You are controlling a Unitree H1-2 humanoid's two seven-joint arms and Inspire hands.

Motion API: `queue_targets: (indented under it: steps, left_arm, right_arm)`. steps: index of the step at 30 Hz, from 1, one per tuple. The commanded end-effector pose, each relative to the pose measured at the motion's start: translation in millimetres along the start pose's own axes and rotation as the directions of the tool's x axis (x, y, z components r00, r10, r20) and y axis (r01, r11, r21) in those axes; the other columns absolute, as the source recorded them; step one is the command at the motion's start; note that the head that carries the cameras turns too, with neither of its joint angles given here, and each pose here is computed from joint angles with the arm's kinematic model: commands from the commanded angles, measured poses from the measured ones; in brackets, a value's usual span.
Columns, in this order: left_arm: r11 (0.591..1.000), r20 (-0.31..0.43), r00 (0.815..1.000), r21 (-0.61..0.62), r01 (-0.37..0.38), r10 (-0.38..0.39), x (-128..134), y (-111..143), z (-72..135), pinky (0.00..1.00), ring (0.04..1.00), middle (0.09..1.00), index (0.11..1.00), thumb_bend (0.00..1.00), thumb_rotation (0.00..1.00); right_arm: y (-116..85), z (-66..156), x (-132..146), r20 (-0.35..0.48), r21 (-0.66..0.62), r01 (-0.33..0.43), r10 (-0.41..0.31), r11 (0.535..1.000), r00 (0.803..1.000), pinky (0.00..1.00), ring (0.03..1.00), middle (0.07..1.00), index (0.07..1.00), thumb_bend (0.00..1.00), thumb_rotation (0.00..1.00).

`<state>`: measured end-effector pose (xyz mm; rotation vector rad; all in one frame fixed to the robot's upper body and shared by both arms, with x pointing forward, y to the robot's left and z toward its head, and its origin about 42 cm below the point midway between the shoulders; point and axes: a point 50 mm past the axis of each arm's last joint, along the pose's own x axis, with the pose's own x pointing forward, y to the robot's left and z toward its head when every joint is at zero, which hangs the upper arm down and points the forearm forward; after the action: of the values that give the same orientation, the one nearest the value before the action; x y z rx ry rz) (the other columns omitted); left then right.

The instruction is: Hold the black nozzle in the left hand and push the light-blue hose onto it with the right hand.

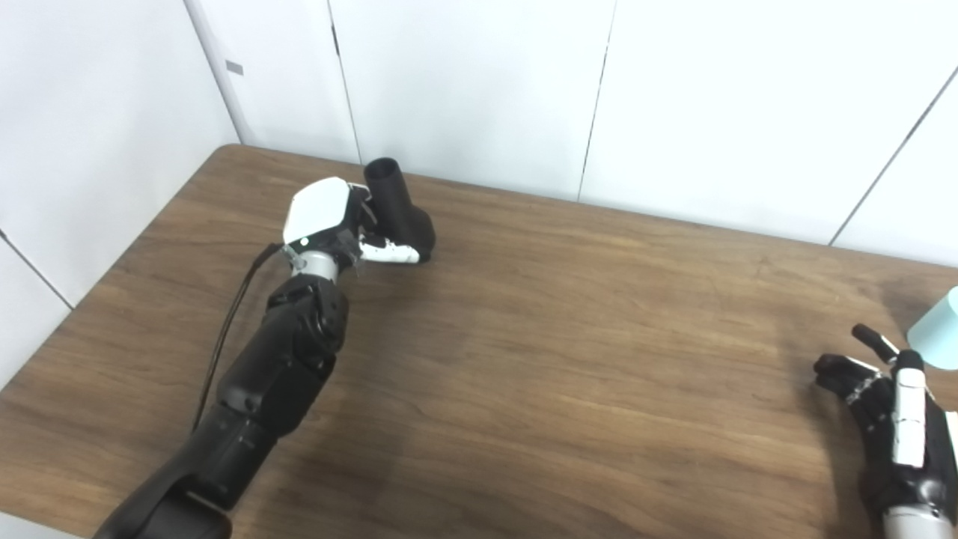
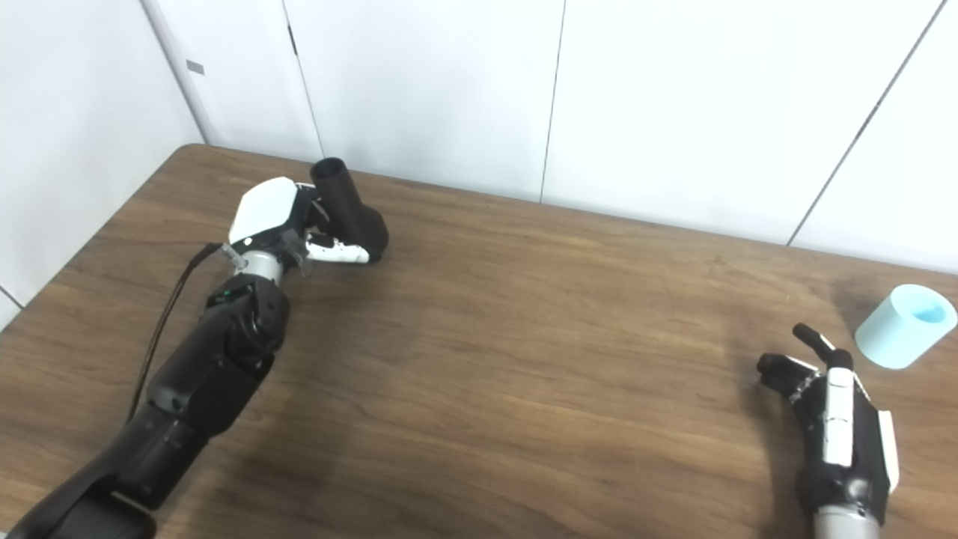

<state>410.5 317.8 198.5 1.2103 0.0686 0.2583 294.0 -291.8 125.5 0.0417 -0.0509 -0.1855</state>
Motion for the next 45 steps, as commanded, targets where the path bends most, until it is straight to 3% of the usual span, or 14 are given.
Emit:
queue_targets:
  steps: [1, 9, 23, 27, 39, 45]
  left_arm:
    - [0.996, 0.079, 0.993, 0.011, -0.093, 0.092, 0.8, 19.3, 15.9, 0.63, 0.651, 0.539, 0.458, 0.52, 0.00]
    - [0.995, 0.181, 0.979, 0.008, -0.099, 0.096, -26.6, 11.8, 39.9, 0.69, 0.652, 0.530, 0.456, 0.52, 0.00]
    - [0.999, 0.327, 0.944, 0.008, -0.047, 0.042, -71.5, -10.5, 72.7, 0.69, 0.632, 0.523, 0.463, 0.52, 0.00]
    - [0.999, 0.357, 0.933, 0.007, -0.050, 0.044, -82.5, -15.6, 76.8, 0.68, 0.617, 0.511, 0.468, 0.52, 0.00]
    - [0.997, 0.434, 0.898, 0.059, 0.058, -0.078, -117.9, -53.1, 94.2, 0.70, 0.605, 0.482, 0.488, 0.53, 0.00]
    - [0.992, 0.480, 0.869, 0.097, 0.083, -0.120, -131.0, -74.9, 102.3, 0.71, 0.601, 0.479, 0.489, 0.53, 0.00]
  right_arm:
    - [2.2, -3.4, -1.0, -0.007, 0.005, -0.008, 0.008, 1.000, 1.000, 0.66, 0.634, 0.570, 0.778, 0.25, 0.95]
    - [2.7, -9.7, -0.5, -0.020, -0.006, 0.003, -0.003, 1.000, 1.000, 0.66, 0.651, 0.559, 0.740, 0.26, 0.90]
    - [11.4, -12.7, -4.4, -0.042, -0.008, 0.002, -0.003, 1.000, 0.999, 0.65, 0.640, 0.552, 0.724, 0.26, 0.85]
    - [15.8, -12.3, -5.3, -0.038, 0.008, 0.003, -0.003, 1.000, 0.999, 0.64, 0.616, 0.544, 0.690, 0.27, 0.77]
    - [23.6, -10.3, -7.4, -0.023, -0.007, -0.020, 0.020, 1.000, 1.000, 0.62, 0.605, 0.506, 0.637, 0.28, 0.82]
    - [27.9, -8.2, -8.5, -0.014, -0.008, -0.023, 0.023, 1.000, 1.000, 0.58, 0.563, 0.485, 0.616, 0.26, 0.81]
